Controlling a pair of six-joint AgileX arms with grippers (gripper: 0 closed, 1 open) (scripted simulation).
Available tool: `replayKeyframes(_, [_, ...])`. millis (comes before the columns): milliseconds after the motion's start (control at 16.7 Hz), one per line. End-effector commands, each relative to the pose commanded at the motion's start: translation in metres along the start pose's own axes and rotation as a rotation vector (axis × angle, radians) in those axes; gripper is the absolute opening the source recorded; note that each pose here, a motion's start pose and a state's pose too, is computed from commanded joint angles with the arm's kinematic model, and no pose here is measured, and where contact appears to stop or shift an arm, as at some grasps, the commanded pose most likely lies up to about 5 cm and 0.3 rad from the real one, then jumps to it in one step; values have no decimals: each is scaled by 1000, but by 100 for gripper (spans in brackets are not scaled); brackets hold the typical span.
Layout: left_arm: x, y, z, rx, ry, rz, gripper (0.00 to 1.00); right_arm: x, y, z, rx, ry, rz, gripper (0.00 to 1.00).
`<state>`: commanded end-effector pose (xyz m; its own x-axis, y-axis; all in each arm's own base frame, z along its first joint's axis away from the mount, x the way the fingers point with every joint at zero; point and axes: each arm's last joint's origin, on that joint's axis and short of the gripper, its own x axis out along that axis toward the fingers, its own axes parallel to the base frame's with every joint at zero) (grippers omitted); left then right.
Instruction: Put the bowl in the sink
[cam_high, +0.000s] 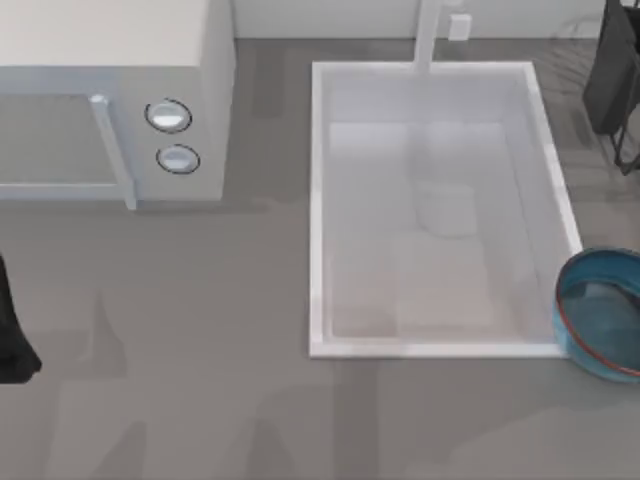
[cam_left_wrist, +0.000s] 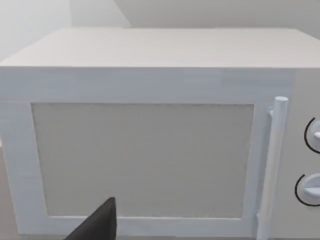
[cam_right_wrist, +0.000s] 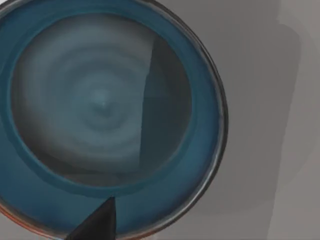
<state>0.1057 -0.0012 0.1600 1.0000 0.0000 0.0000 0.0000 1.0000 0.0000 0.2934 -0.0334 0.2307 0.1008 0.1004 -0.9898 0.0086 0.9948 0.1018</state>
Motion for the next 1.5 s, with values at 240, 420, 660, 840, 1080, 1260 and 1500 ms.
replayKeyframes(240, [0,0,0,0,0,0,100,7,-2,8,2,67,12,100])
replayKeyframes(420, [0,0,0,0,0,0,100,7,-1,8,-2,65,11,100])
replayKeyframes(660, [0,0,0,0,0,0,100,27,-1,8,2,71,12,100])
replayKeyframes(840, [0,0,0,0,0,0,100,62,-2,9,2,62,11,100])
replayKeyframes(1080, [0,0,0,0,0,0,100,101,-1,3,2,63,11,100])
replayKeyframes(1260, [0,0,0,0,0,0,100,107,-1,1,2,67,12,100])
replayKeyframes(1500, [0,0,0,0,0,0,100,107,-1,1,2,67,12,85])
